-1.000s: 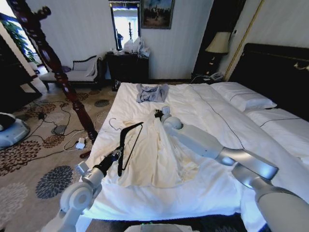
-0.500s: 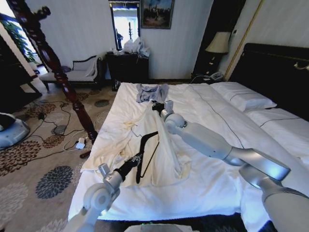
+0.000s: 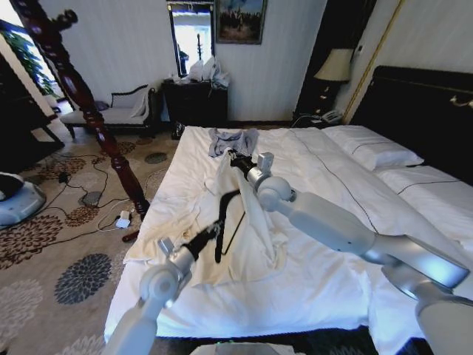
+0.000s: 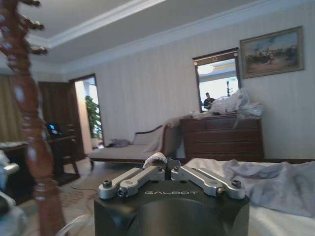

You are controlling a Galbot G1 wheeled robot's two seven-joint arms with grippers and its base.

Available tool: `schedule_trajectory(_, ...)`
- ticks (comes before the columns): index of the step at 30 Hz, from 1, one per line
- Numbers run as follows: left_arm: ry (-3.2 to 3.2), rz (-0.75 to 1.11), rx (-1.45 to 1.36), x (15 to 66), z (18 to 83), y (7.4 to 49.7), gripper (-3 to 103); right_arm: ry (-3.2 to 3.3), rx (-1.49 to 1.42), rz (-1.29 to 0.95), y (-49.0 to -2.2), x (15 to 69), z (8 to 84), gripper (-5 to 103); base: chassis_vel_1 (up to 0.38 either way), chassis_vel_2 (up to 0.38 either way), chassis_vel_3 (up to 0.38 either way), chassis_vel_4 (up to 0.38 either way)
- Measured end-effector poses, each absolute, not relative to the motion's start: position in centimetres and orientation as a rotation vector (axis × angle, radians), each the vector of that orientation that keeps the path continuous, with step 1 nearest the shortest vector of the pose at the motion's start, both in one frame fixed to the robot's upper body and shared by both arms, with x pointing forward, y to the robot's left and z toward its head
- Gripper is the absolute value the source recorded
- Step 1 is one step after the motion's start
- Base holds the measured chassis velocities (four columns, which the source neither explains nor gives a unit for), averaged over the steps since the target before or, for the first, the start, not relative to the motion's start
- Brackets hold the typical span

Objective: Pick up the clothes from the bed and hang them on the clothes hanger.

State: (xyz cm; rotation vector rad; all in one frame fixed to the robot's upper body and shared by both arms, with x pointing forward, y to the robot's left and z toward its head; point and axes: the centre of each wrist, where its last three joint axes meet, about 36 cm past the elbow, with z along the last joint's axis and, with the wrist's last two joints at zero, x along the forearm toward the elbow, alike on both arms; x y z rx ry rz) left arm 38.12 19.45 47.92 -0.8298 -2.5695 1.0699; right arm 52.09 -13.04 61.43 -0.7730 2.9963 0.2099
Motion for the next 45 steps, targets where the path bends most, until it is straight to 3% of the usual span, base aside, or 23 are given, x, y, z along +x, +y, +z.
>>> schedule_trajectory(12, -2.656, 1.073, -0.890, 41.3, 49.1, 19.2, 14, 2.964, -0.881, 0.296, -15.5, 46.6, 59.9, 1, 0.000, 0.000, 0.000, 0.000)
schedule_trajectory(24, -2.681, 1.065, -0.954, 41.6, 50.3, 17.5, 14, 2.783, -1.096, 0.308, -13.9, 44.4, 59.8, -2, 0.000, 0.000, 0.000, 0.000)
schedule_trajectory(27, -2.691, 1.046, -0.953, 41.4, 50.4, 17.7, 14, 2.770, -1.163, 0.299, -13.4, 43.8, 59.3, 13, 0.000, 0.000, 0.000, 0.000)
schedule_trajectory(29, -2.695, 1.038, -0.956, 41.4, 50.4, 17.8, 14, 2.755, -1.187, 0.302, -13.3, 43.4, 59.1, 13, 0.000, 0.000, 0.000, 0.000)
schedule_trajectory(30, -2.704, 1.030, -0.960, 41.4, 50.6, 18.1, 14, 2.736, -1.219, 0.309, -13.2, 42.5, 59.0, 24, 0.000, 0.000, 0.000, 0.000)
schedule_trajectory(32, -2.711, 1.024, -0.960, 41.5, 50.7, 18.4, 14, 2.722, -1.242, 0.313, -13.2, 41.7, 59.0, 24, 0.000, 0.000, 0.000, 0.000)
schedule_trajectory(35, -2.734, 1.007, -0.965, 41.4, 51.3, 19.4, 14, 2.682, -1.299, 0.292, -13.9, 40.2, 58.7, 40, 0.000, 0.000, 0.000, 0.000)
schedule_trajectory(36, -2.734, 1.007, -0.965, 41.4, 51.3, 19.4, 14, 2.682, -1.299, 0.292, -13.9, 40.2, 58.7, 40, 0.000, 0.000, 0.000, 0.000)
schedule_trajectory(39, -2.760, 0.986, -0.977, 41.1, 52.2, 20.7, 14, 2.676, -1.302, 0.383, -16.3, 40.5, 58.2, 56, 0.000, 0.000, 0.000, 0.000)
schedule_trajectory(41, -2.764, 0.979, -0.981, 41.0, 52.4, 21.0, 14, 2.681, -1.285, 0.418, -17.2, 40.8, 58.3, 56, 0.000, 0.000, 0.000, 0.000)
schedule_trajectory(44, -2.785, 0.913, -1.004, 40.1, 53.2, 22.5, 14, 2.845, -0.963, 0.420, -22.7, 43.4, 58.7, 73, 0.000, 0.000, 0.000, 0.000)
schedule_trajectory(45, -2.785, 0.913, -1.004, 40.1, 53.2, 22.5, 14, 2.845, -0.963, 0.420, -22.7, 43.4, 58.7, 73, 0.000, 0.000, 0.000, 0.000)
